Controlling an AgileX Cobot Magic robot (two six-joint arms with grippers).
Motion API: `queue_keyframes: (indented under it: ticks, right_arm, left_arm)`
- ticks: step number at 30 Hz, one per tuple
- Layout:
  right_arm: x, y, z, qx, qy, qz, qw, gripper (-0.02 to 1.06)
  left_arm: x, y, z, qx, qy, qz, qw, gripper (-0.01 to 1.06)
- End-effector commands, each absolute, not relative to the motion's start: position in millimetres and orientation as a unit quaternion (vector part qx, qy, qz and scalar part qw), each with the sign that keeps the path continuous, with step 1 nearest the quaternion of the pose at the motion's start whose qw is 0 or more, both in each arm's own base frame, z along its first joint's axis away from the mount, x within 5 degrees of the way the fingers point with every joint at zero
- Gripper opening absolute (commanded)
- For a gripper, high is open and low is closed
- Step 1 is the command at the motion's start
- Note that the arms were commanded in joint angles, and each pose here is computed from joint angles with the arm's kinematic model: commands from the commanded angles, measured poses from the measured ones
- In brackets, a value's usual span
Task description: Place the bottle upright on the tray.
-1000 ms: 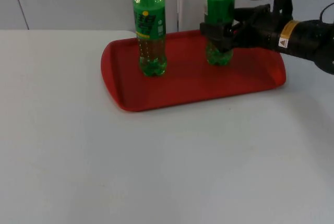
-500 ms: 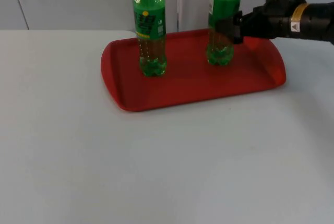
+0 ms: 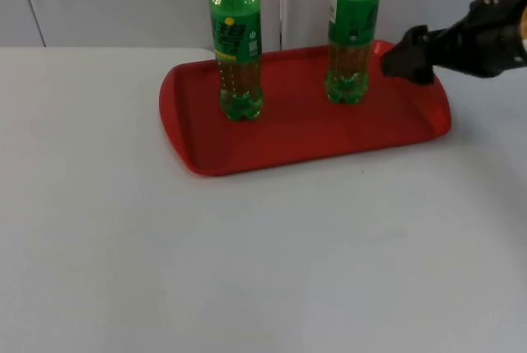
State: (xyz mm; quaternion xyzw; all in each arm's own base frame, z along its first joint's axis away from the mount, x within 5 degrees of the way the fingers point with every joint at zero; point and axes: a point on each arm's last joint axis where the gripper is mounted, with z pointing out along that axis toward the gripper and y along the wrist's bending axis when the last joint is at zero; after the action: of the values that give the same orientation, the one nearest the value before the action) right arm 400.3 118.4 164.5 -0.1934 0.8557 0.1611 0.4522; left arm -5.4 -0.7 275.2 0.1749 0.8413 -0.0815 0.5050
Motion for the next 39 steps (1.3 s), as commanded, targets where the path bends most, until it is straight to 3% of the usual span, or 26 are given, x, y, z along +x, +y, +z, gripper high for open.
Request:
queue_keyframes:
  ticks: [1,9,15,23,26,29,31,34,35,39]
  right_arm:
    - [389.7,115.8,176.6,-0.185,0.859,0.156,0.452,1.05]
    - [344.2,104.5,201.9,-0.142,0.868,0.174,0.442,1.05]
    - [327.7,102.9,220.1,-0.237,0.859,0.135,0.434,1.05]
    - [314.7,102.1,246.7,-0.204,0.853,0.17,0.45,1.05]
    - [307.4,103.5,260.7,-0.17,0.85,0.209,0.453,1.05]
    - [301.9,103.8,271.2,-0.192,0.837,0.208,0.468,1.05]
    - [297.5,104.6,281.8,-0.258,0.811,0.18,0.493,1.05]
    - [292.6,95.9,313.4,-0.314,0.763,0.089,0.558,1.05]
    - [292.6,95.9,313.4,-0.314,0.763,0.089,0.558,1.05]
    - [298.4,63.5,339.1,-0.225,0.758,-0.079,0.607,1.05]
  left_arm:
    - [-5.5,-0.7,274.3,0.176,0.841,-0.082,0.506,1.05]
    - [-5.5,-0.7,274.3,0.176,0.841,-0.082,0.506,1.05]
    - [-5.5,-0.7,274.3,0.176,0.841,-0.082,0.506,1.05]
    - [-5.5,-0.7,274.3,0.176,0.841,-0.082,0.506,1.05]
    - [-5.5,-0.7,274.3,0.176,0.841,-0.082,0.506,1.05]
    - [-5.5,-0.7,274.3,0.176,0.841,-0.082,0.506,1.05]
    - [-5.5,-0.7,274.3,0.176,0.841,-0.082,0.506,1.05]
    - [-5.5,-0.7,274.3,0.176,0.841,-0.082,0.506,1.05]
    - [-5.5,-0.7,274.3,0.176,0.841,-0.082,0.506,1.05]
    - [-5.5,-0.7,274.3,0.176,0.841,-0.082,0.506,1.05]
